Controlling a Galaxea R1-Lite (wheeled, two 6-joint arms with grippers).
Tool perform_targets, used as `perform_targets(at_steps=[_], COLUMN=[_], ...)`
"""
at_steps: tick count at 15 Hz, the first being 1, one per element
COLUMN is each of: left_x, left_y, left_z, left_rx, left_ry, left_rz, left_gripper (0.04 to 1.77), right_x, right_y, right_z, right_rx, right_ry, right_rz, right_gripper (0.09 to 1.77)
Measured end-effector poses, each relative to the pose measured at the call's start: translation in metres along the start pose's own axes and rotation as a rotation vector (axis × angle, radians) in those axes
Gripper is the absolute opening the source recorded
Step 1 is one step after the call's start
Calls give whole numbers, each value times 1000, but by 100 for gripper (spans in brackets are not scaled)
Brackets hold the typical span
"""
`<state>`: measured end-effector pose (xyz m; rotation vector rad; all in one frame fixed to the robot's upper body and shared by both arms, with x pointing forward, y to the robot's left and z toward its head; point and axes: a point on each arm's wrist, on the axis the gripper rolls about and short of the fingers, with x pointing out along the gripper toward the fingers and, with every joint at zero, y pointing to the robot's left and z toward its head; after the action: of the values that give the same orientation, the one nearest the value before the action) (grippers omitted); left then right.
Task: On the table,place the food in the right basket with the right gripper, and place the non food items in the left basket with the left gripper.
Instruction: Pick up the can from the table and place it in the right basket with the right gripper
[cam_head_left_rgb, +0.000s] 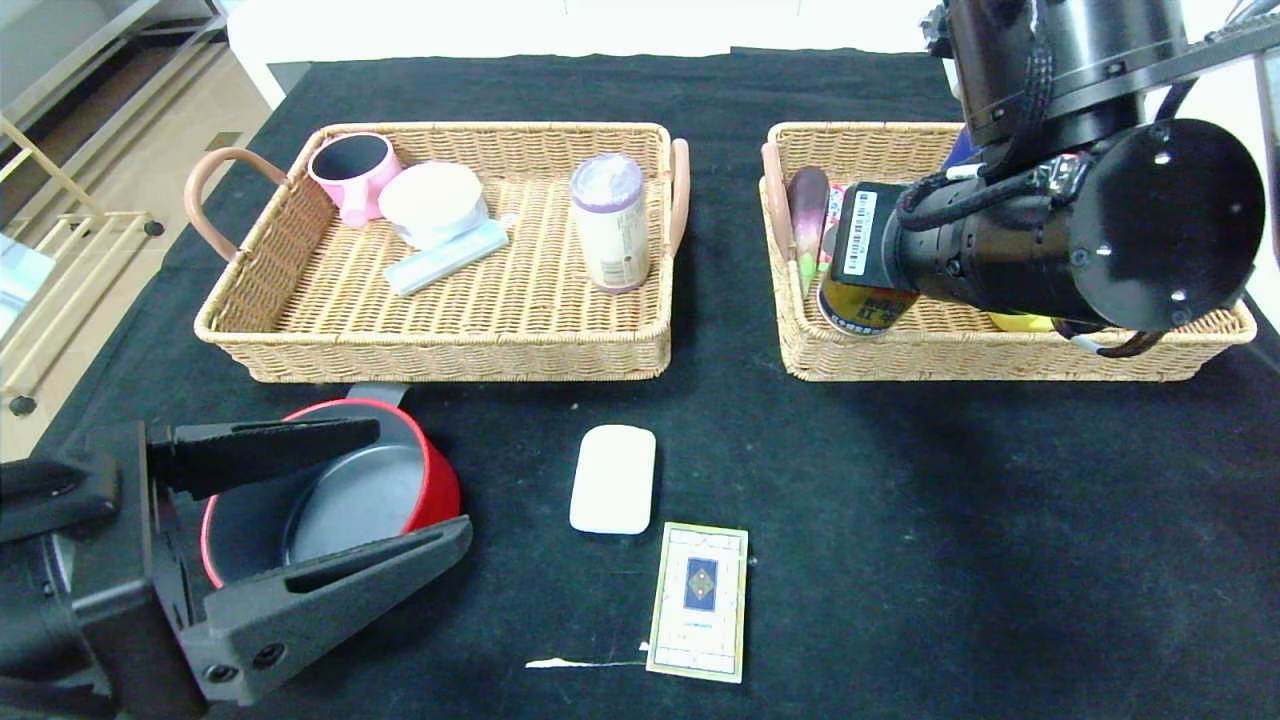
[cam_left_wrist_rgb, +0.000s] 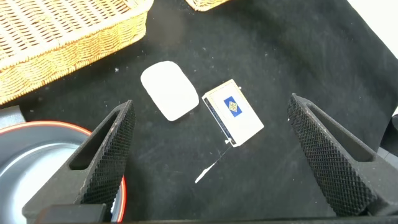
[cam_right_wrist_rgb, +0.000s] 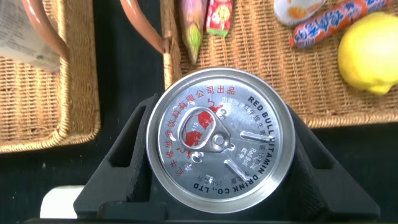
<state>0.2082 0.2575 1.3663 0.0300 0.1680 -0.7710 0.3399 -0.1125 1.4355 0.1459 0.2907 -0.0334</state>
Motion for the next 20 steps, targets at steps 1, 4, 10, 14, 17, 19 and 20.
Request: perform_targets(at_steps=[1,4,10,14,17,19,20], left_x=[0,-1,-2,-2,-2,-2,-2], left_y=[0,0,0,-1,-1,-1,-1], left_z=[0,1,1,1,2,2,2], left_rx=[0,2,3,4,4,4,4], left_ry=[-1,-4,-8,-11,-12,-12,-13], left_rz=[0,-1,-2,-1,-1,-1,-1], left_gripper=[176,176,176,176,176,176,176], right_x=[2,14,46,64,69,70,70], right_y=[-1,-5,-12,-16,-17,-17,-17], right_z=[4,9,18,19,18,18,19], right_rx=[6,18,47,55,54,54,56], right_ry=[-9,-23,-87,-89,-81,-83,-85], right_rz=[-5,-36,-83,-117,-113,-114,-112], right_gripper=[118,118,118,118,118,127,132])
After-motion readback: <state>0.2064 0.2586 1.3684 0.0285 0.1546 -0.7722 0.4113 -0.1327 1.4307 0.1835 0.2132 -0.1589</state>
